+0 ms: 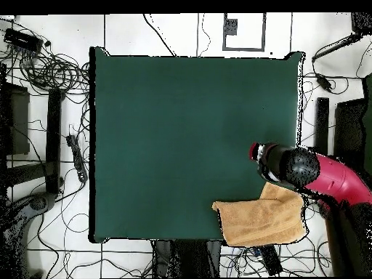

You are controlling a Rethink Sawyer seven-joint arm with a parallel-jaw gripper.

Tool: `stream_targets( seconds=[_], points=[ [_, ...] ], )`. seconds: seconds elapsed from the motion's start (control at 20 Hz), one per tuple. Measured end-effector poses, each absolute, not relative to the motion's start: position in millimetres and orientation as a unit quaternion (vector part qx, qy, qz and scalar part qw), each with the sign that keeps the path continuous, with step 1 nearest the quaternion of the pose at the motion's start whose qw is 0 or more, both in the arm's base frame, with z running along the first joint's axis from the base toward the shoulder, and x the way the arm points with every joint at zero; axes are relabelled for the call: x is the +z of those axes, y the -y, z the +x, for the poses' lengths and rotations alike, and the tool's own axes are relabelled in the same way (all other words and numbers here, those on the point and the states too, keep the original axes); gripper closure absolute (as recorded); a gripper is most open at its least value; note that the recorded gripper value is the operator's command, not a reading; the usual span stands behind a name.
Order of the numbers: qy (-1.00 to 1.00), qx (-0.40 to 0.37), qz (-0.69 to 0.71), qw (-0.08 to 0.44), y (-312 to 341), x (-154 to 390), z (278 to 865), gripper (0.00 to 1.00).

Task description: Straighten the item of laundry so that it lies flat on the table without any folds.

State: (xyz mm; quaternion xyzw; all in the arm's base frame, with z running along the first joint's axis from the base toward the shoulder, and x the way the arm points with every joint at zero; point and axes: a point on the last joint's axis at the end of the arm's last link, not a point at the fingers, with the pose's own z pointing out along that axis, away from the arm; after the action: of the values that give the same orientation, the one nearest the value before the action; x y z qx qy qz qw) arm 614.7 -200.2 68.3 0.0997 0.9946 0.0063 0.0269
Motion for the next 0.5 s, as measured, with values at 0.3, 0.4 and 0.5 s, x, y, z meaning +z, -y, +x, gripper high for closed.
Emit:
stream_targets(
  seconds=[0.3, 0.4, 0.5],
  points=[
    [-0.994, -0.007, 0.108, -0.004, 215.8, 71.3, 607.0, 1.0],
    [-0.994, -0.012, 0.112, -0.015, 224.0, 72.6, 604.1, 1.0],
    [-0.993, -0.019, 0.116, -0.027, 234.4, 74.1, 600.9, 1.0]
  ],
)
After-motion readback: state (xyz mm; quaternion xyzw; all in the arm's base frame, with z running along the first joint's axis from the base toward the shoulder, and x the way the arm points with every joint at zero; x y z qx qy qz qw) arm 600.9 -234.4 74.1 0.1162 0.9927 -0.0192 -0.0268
